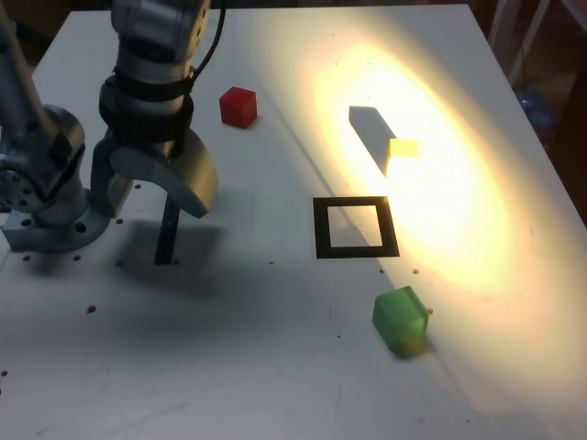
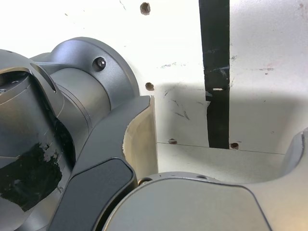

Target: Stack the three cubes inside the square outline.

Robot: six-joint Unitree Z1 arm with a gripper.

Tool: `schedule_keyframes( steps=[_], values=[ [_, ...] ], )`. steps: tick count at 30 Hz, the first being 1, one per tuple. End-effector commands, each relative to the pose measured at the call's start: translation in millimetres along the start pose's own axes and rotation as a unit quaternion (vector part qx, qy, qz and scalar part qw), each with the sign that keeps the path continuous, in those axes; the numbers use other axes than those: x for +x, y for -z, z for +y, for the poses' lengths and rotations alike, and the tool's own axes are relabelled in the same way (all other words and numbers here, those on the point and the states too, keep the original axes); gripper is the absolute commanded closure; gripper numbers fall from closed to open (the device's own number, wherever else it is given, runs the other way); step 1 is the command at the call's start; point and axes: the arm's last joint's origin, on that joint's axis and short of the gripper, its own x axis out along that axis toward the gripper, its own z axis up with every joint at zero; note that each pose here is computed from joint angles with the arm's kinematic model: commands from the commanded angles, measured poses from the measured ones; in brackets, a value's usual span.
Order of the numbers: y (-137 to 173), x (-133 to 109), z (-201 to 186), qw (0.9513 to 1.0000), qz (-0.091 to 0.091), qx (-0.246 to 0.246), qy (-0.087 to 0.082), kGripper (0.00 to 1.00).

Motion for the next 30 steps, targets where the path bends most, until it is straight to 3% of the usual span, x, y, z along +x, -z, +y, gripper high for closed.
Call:
schedule_keyframes(
  steps=[1, 15, 24, 30],
  values=[
    [2.5, -1.0, 0.7, 1.0, 0.002, -0.002, -0.002, 0.01],
    [-0.3, -13.0, 15.8, 0.9997, -0.009, -0.008, -0.019, 0.02],
    [-0.3, -20.5, 51.8, 0.9992, -0.018, -0.017, -0.033, 0.02],
    [-2.1, -27.9, 76.0, 0.9989, -0.023, -0.028, -0.032, 0.02]
  ],
)
